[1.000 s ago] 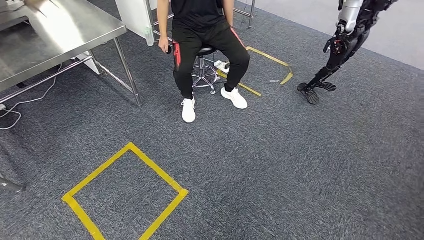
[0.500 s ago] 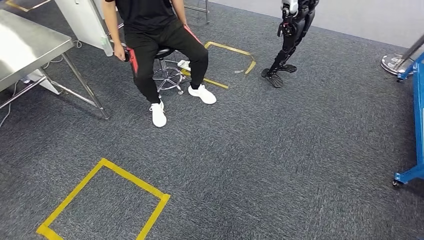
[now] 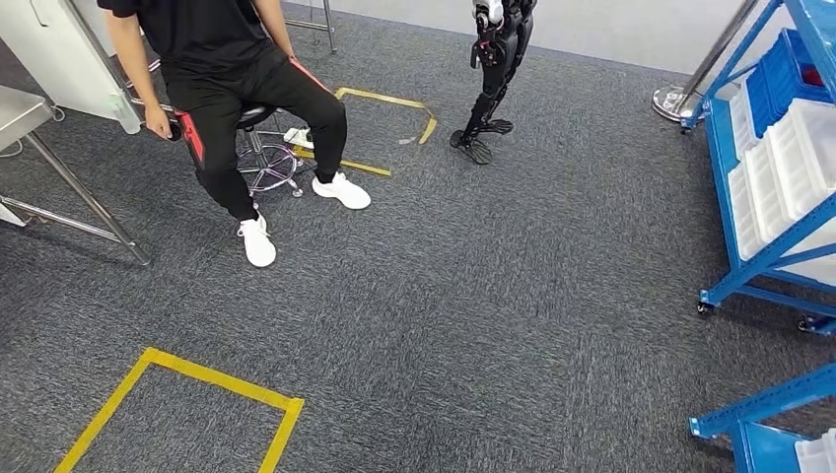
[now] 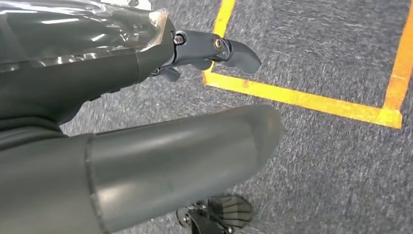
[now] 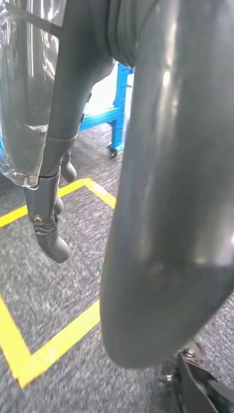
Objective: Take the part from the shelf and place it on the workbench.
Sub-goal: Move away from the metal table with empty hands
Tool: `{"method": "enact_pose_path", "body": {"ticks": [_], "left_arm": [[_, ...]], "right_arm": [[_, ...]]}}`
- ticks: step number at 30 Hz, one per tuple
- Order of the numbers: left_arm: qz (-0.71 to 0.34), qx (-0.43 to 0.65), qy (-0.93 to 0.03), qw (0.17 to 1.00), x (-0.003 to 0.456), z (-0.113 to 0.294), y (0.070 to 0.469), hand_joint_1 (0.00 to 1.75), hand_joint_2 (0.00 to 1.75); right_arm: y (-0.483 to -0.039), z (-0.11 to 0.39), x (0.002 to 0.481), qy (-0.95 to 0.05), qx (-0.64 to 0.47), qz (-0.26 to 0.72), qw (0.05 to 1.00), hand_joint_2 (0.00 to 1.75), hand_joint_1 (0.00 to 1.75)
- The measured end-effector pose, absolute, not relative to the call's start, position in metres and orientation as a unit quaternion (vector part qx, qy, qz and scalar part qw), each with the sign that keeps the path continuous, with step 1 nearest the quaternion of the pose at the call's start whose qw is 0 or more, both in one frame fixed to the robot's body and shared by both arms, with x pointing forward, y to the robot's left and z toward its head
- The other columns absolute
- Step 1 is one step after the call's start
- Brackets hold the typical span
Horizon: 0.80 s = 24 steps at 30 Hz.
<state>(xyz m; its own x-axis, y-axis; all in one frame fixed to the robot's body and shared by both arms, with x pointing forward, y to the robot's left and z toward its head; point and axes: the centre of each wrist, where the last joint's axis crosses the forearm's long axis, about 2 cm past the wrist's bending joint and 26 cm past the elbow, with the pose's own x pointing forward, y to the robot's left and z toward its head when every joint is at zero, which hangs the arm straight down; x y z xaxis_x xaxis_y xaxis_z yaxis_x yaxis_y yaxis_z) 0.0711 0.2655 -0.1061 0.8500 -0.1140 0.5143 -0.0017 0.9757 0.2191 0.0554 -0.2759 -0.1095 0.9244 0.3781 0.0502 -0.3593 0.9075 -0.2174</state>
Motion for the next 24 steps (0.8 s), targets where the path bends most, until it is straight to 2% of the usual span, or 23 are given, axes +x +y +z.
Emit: {"method": "enact_pose_path", "body": {"ticks": [24], "left_arm": [[-0.044,0.107,-0.27,0.956,0.078,-0.105,0.265,0.0,0.0]], "right_arm": [[-0.278,-0.109,0.059,-0.049,-0.1,0.162,0.98,0.0,0.0]]}}
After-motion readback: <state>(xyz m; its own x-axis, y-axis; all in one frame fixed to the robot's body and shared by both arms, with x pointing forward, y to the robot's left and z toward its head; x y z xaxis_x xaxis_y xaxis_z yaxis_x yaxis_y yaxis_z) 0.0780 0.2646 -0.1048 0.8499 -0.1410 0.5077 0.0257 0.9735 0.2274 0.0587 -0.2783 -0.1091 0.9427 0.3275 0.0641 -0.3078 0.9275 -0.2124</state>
